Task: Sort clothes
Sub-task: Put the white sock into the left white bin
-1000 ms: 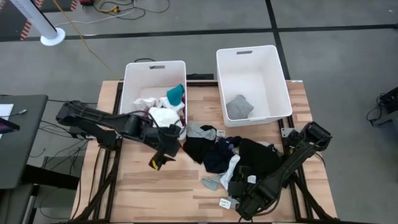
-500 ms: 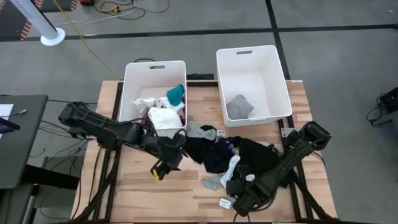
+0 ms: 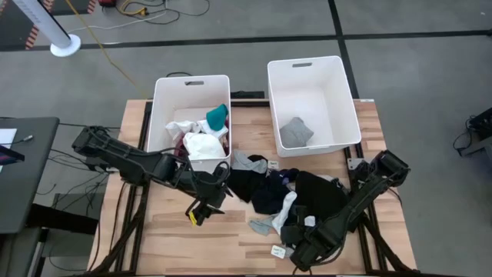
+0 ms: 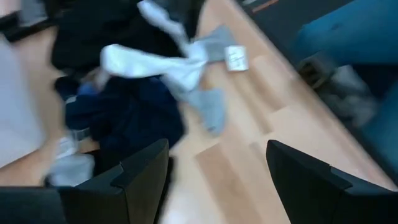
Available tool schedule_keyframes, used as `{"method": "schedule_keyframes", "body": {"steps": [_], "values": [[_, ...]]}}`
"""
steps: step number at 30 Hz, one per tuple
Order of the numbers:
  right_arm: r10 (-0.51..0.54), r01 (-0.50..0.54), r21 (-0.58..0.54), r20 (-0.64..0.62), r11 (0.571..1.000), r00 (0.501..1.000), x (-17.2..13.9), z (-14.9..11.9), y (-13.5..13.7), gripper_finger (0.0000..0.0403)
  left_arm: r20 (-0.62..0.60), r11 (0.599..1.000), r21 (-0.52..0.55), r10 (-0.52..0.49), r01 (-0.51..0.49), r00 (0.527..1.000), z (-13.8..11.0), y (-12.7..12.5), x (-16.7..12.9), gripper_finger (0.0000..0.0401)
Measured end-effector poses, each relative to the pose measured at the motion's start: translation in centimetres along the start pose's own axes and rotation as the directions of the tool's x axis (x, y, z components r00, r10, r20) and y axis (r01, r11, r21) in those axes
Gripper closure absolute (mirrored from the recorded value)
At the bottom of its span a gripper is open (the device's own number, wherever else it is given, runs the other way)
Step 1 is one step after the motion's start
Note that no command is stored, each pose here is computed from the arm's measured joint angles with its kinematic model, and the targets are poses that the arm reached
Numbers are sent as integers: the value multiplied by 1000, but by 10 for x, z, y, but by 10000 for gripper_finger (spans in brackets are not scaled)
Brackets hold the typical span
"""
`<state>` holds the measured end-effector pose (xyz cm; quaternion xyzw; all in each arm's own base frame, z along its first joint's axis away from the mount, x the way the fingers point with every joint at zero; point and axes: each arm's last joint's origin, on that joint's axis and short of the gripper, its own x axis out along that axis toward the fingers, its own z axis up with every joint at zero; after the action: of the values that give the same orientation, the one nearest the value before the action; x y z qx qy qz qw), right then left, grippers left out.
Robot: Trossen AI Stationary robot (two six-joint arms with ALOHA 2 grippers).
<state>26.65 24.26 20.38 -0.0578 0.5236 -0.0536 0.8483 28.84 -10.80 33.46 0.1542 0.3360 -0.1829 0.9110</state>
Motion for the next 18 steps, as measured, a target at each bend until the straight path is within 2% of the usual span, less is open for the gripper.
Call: {"method": "schedule_keyframes", "body": {"steps": [3,7,12,15,18], "values": [[-6,7,-25,39,1000,999,-6,7,1,401,27,995,-16,-97,97,995,2,-3,9,137],[-14,20,-66,97,998,995,-17,18,2,402,-5,992,-11,-122,122,993,1,-8,36,137],[-47,64,-113,143,992,989,-29,28,2,402,-72,997,22,-69,71,995,-5,-13,69,137],[-76,95,-128,151,987,986,-35,31,-1,402,-57,998,40,-35,38,998,-5,-18,84,137],[-112,134,-138,157,981,981,-41,33,-3,403,-44,997,60,54,-51,998,-3,-20,95,137]]}}
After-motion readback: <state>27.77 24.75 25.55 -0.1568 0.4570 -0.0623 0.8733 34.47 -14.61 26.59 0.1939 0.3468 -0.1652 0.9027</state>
